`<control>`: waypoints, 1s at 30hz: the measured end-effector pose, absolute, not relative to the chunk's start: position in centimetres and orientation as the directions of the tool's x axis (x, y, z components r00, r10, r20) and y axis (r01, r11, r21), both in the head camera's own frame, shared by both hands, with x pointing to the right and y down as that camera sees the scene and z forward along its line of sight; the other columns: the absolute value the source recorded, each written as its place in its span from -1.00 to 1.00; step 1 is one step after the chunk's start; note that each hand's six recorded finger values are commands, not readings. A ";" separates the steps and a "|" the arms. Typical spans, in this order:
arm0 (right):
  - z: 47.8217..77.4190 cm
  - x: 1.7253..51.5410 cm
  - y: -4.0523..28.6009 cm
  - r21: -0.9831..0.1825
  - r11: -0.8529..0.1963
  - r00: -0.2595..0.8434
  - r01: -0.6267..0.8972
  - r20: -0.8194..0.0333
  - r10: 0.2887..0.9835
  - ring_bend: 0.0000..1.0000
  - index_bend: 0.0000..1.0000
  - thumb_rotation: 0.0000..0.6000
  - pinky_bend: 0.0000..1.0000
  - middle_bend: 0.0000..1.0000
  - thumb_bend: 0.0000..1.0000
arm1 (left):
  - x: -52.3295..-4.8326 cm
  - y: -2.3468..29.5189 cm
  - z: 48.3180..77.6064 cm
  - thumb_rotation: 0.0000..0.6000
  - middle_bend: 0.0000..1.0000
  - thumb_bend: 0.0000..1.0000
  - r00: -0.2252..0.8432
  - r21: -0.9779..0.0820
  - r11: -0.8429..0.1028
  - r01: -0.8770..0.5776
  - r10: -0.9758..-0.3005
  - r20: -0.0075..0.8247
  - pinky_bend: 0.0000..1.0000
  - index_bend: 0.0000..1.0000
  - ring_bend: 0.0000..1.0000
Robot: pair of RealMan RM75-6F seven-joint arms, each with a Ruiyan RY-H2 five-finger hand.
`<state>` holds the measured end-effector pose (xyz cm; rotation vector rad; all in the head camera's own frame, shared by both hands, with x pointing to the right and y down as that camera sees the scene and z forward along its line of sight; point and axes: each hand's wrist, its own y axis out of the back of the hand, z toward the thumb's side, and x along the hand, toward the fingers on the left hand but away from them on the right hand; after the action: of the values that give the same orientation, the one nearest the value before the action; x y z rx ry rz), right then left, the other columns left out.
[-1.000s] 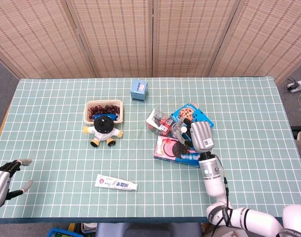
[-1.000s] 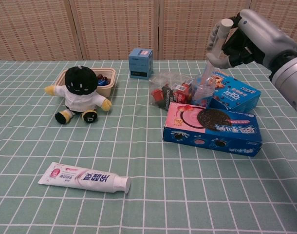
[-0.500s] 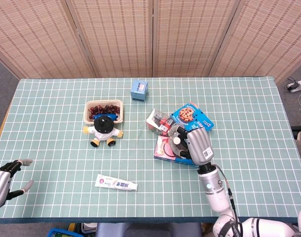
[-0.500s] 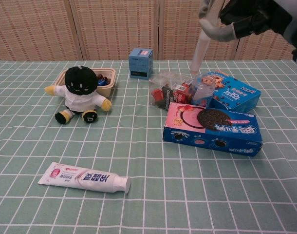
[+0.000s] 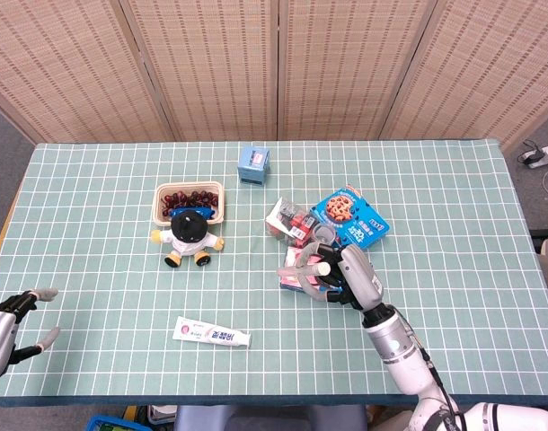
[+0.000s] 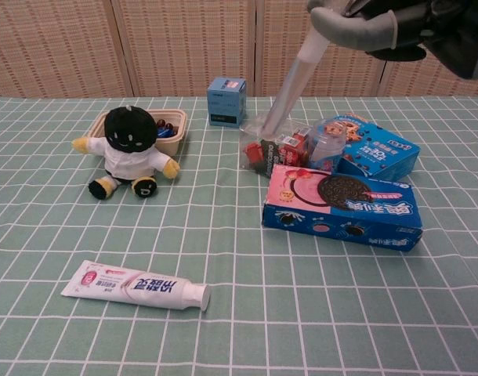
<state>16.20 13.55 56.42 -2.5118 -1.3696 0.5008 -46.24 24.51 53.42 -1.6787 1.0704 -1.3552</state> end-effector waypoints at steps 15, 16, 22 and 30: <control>58.5 17.1 13.8 -0.777 -0.467 0.515 0.422 -0.218 0.829 1.00 0.58 1.00 1.00 1.00 0.21 | -46.1 24.6 53.6 1.00 -0.21 -0.52 0.106 -0.901 -0.406 -0.154 -0.913 0.393 0.19 -0.22 -0.11; 58.5 17.1 13.9 -0.798 -0.456 0.514 0.394 -0.220 0.829 1.00 0.58 1.00 1.00 1.00 0.23 | -46.2 24.6 53.5 1.00 -0.21 -0.52 0.106 -0.902 -0.404 -0.154 -0.914 0.392 0.19 -0.22 -0.11; 58.4 17.3 13.9 -0.763 -0.489 0.517 0.424 -0.239 0.822 1.00 0.58 1.00 1.00 1.00 0.25 | -46.2 24.5 53.6 1.00 -0.21 -0.52 0.106 -0.901 -0.407 -0.152 -0.913 0.394 0.19 -0.22 -0.11; 58.2 17.8 13.9 -0.393 -0.598 0.536 0.699 -0.265 0.801 1.00 0.59 1.00 1.00 1.00 0.26 | -46.1 24.6 53.6 1.00 -0.21 -0.52 0.107 -0.901 -0.409 -0.148 -0.912 0.396 0.19 -0.22 -0.11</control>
<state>17.76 13.91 58.22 -2.5357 -1.2620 0.6216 -46.09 24.62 53.64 -1.6773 1.0487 -1.3653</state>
